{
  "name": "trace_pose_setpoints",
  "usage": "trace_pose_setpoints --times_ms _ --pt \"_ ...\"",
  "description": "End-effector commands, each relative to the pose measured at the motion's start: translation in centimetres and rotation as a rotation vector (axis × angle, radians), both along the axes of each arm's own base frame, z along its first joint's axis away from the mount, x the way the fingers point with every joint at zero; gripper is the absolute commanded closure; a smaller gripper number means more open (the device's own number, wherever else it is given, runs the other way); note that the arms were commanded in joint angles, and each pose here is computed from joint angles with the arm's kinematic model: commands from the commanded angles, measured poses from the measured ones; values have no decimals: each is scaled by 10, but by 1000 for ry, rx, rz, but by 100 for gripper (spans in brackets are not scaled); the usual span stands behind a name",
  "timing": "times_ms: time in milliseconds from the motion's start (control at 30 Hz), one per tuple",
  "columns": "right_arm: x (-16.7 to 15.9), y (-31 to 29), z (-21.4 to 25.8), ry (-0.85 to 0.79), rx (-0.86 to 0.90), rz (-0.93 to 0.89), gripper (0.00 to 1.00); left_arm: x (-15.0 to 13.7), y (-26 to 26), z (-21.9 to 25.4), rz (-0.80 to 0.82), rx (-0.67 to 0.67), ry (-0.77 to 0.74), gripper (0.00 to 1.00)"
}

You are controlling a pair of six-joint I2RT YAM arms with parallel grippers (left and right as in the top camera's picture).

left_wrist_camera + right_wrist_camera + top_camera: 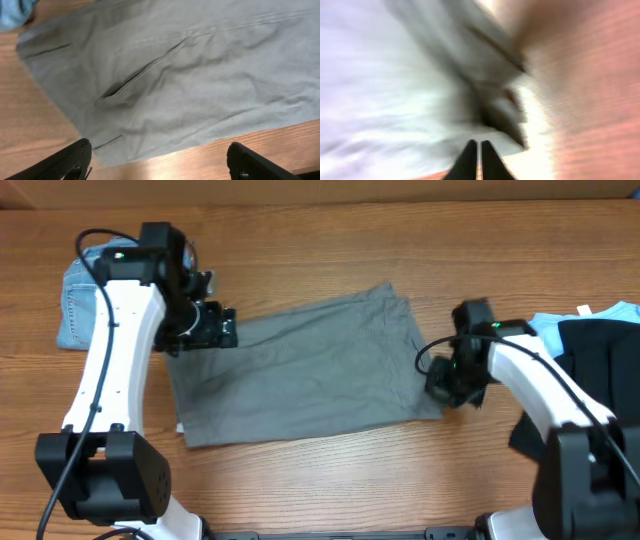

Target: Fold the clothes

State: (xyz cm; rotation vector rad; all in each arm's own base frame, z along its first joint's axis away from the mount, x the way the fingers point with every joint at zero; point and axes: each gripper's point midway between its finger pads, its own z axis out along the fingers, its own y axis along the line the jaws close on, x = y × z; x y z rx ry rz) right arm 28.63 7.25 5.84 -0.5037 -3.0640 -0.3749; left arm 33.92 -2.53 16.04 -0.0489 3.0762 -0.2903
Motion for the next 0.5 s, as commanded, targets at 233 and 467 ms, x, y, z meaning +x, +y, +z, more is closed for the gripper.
trace_pose_setpoints --times_ms 233,467 --pt "37 64 69 -327 162 318 87 -5 -2 13 26 -116 -4 0" --pt "32 76 26 -188 146 312 88 -6 -26 26 -2 -258 -25 0"
